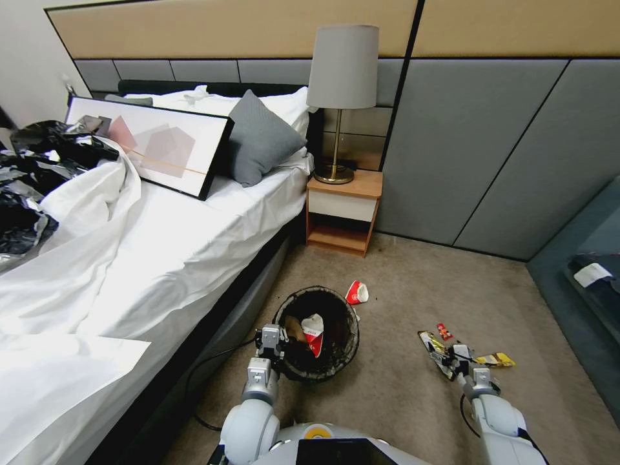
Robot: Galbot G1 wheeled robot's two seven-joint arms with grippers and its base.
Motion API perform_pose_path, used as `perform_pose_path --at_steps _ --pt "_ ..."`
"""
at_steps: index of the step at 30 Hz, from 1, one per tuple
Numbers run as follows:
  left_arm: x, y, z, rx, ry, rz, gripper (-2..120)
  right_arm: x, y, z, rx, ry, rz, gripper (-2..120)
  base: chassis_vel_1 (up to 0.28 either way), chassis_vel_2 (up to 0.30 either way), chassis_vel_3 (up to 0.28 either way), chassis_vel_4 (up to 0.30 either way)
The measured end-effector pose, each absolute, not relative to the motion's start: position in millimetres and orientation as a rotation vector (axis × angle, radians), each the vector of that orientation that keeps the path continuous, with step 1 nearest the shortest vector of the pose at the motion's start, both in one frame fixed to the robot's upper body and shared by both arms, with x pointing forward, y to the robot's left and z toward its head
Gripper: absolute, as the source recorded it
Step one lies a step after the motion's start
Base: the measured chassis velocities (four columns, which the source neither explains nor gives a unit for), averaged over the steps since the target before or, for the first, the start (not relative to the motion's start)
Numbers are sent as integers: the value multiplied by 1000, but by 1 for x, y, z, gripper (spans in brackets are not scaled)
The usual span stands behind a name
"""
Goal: Pick up the trash bin, then pick up the garbage from the floor and place it into the trash bin.
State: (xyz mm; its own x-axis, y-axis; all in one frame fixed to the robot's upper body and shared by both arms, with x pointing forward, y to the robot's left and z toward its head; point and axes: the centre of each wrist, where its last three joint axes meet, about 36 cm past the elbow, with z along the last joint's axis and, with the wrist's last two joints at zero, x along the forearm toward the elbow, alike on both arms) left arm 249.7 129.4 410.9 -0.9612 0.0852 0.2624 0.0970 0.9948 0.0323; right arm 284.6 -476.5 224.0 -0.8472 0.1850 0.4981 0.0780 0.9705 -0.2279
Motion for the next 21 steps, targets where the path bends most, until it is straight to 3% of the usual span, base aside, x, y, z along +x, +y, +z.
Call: perform_pose_path --at_steps 21 --pt "248 130 411 -133 -2874 -78 1 290 -479 164 -275 -2456 69 97 0 0 0 0"
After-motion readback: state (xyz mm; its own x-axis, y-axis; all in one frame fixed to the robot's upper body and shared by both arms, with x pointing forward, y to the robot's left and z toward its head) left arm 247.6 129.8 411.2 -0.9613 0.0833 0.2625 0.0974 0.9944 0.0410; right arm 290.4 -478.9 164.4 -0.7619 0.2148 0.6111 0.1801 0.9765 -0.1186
